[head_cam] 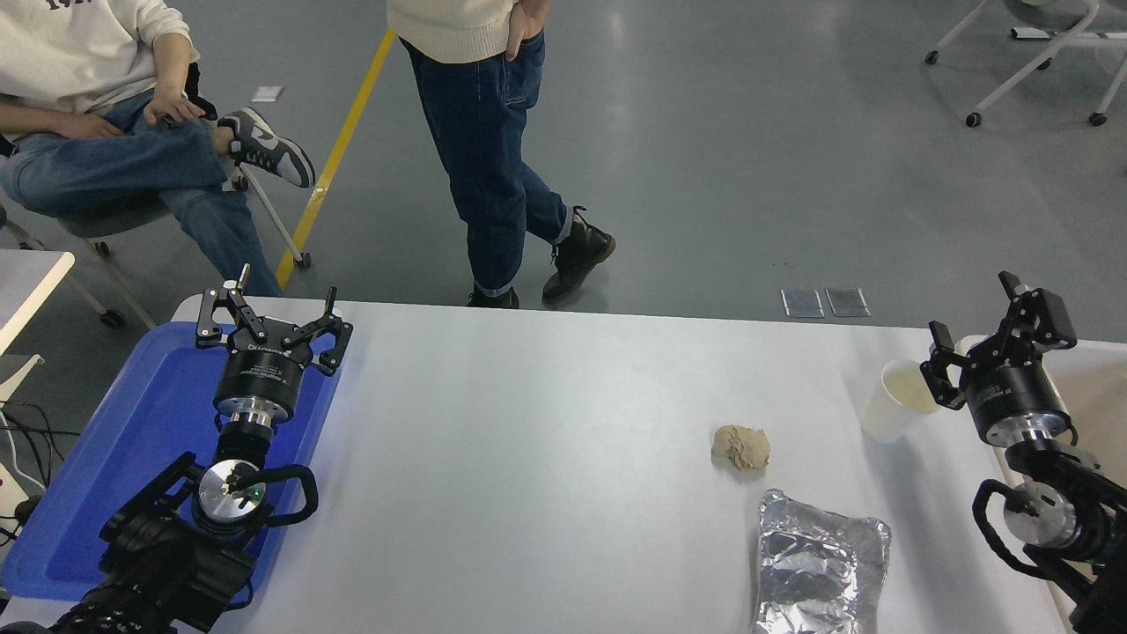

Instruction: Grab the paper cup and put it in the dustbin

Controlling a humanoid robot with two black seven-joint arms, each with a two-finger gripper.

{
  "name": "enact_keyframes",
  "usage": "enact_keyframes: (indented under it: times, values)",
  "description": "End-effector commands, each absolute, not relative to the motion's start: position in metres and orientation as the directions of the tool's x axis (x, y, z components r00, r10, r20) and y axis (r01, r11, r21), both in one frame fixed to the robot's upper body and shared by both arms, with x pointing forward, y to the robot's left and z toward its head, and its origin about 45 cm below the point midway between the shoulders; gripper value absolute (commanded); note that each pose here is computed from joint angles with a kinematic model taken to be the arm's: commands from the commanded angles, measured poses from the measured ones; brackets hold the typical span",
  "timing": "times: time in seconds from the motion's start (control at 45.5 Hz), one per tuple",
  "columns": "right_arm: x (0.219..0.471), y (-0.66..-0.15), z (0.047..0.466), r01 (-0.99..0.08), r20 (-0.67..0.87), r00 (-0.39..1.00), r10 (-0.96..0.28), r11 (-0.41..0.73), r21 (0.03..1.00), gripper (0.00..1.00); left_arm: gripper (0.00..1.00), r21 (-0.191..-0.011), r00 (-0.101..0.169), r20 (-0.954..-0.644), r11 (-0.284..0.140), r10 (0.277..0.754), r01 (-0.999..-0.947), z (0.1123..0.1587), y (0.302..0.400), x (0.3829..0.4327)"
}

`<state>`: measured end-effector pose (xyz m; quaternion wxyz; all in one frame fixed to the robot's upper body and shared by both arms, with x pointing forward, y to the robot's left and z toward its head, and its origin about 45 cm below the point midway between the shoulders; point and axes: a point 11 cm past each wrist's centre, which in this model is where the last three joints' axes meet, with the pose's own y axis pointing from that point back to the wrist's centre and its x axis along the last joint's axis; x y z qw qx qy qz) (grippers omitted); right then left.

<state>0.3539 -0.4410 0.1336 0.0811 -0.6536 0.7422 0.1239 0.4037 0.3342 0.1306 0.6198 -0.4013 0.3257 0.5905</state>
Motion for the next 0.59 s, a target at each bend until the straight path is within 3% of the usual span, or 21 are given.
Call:
enact_keyframes:
  times: [0.0,0.22,0.396,0.571]
  values:
    - [0.353,-0.463,0.148,-0.991,-0.167,-0.106,-0.980,0.090,0.099,1.00,1.00,-0.114,0.092,-0.878,-0.018,0.470,-0.9933,0.1312,0.3336,0.4042]
    - [0.348,-0.467,0.164,-0.992,-0.134,-0.087,-0.987,0.074,0.102,1.00,1.00,-0.112,0.091,-0.878,-0.018,0.470,-0.9935,0.1305,0.3338,0.4037]
    - [0.342,-0.442,0.150,-0.969,-0.035,-0.019,-0.999,0.009,0.249,1.00,1.00,-0.113,0.091,-0.878,-0.020,0.470,-0.9934,0.1306,0.3340,0.4037]
    - [0.343,-0.430,0.165,-0.959,0.052,0.040,-0.998,-0.024,0.283,1.00,1.00,-0.113,0.091,-0.878,-0.019,0.470,-0.9934,0.1306,0.3340,0.4037]
